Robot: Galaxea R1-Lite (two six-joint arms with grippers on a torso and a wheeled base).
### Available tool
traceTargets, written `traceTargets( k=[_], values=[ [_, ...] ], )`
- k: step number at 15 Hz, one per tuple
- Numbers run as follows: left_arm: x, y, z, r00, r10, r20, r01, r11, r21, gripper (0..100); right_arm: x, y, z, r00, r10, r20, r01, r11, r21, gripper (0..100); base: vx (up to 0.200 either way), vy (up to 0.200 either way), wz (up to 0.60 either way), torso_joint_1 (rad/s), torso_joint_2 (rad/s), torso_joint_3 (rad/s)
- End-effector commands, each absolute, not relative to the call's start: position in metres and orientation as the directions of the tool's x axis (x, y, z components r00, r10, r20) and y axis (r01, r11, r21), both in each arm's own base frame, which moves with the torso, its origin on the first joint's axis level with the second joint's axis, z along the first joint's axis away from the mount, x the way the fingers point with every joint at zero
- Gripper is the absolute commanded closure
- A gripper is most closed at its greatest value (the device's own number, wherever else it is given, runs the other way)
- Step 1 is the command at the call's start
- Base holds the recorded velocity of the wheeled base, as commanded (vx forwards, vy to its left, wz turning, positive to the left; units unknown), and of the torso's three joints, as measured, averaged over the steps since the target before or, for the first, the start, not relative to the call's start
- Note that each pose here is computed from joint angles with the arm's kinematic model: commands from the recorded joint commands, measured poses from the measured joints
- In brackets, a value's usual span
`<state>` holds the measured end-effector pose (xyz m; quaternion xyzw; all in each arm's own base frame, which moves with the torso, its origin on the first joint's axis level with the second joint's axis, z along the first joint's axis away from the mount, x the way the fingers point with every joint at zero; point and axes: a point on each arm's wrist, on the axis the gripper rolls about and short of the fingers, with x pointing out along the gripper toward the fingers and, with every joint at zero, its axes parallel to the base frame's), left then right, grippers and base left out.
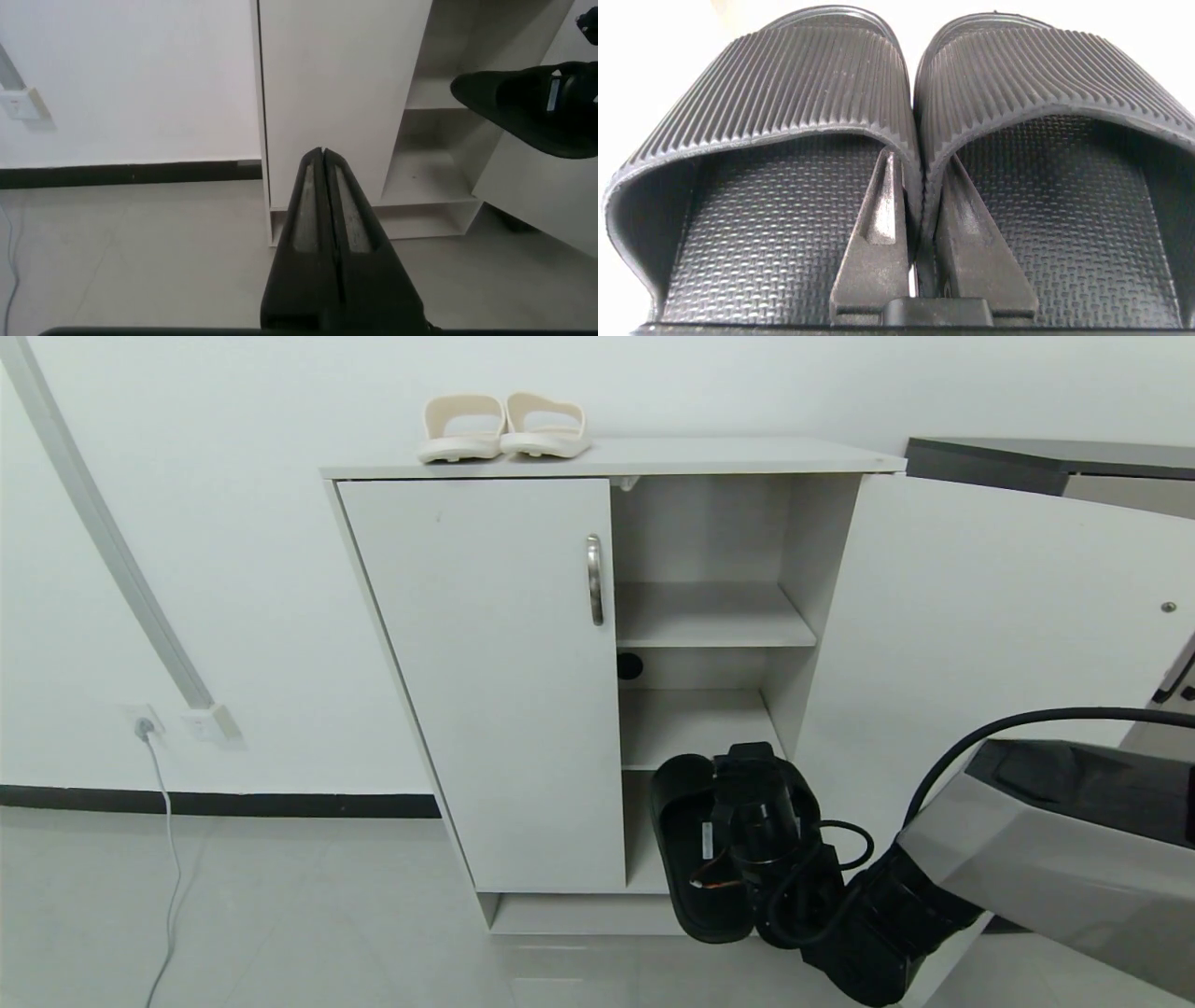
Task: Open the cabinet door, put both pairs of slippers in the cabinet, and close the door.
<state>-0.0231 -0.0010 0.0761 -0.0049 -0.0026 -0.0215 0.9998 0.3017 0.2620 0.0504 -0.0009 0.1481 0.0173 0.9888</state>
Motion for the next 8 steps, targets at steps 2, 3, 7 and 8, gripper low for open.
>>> traceTargets(
  k=[2, 3, 7, 8],
  values=[
    [-0.0229, -0.001, 0.0761, 0.999, -0.044, 0.003, 0.045, 0.999, -0.011, 100, 0.3061, 0.2602, 0.0438, 0.952, 0.026, -0.304, -0.028, 1.0, -0.003, 100, 0.0, 0.0, 0.0, 0.0, 0.0, 0.0],
    [-0.0229, -0.001, 0.0761, 0.999, -0.043, 0.003, 0.043, 0.999, -0.011, 100, 0.3066, 0.2599, 0.0433, 0.952, 0.028, -0.305, -0.03, 1.0, -0.002, 100, 0.0, 0.0, 0.0, 0.0, 0.0, 0.0],
    [-0.0229, -0.001, 0.0761, 0.999, -0.043, 0.003, 0.043, 0.999, -0.011, 100, 0.3074, 0.2599, 0.0402, 0.951, 0.027, -0.307, -0.03, 1.0, -0.005, 100, 0.0, 0.0, 0.0, 0.0, 0.0, 0.0],
    [-0.0229, -0.001, 0.0761, 0.999, -0.046, 0.003, 0.046, 0.999, -0.011, 100, 0.3077, 0.2601, 0.0378, 0.95, 0.026, -0.311, -0.03, 1.0, -0.007, 100, 0.0, 0.0, 0.0, 0.0, 0.0, 0.0]
  ],
)
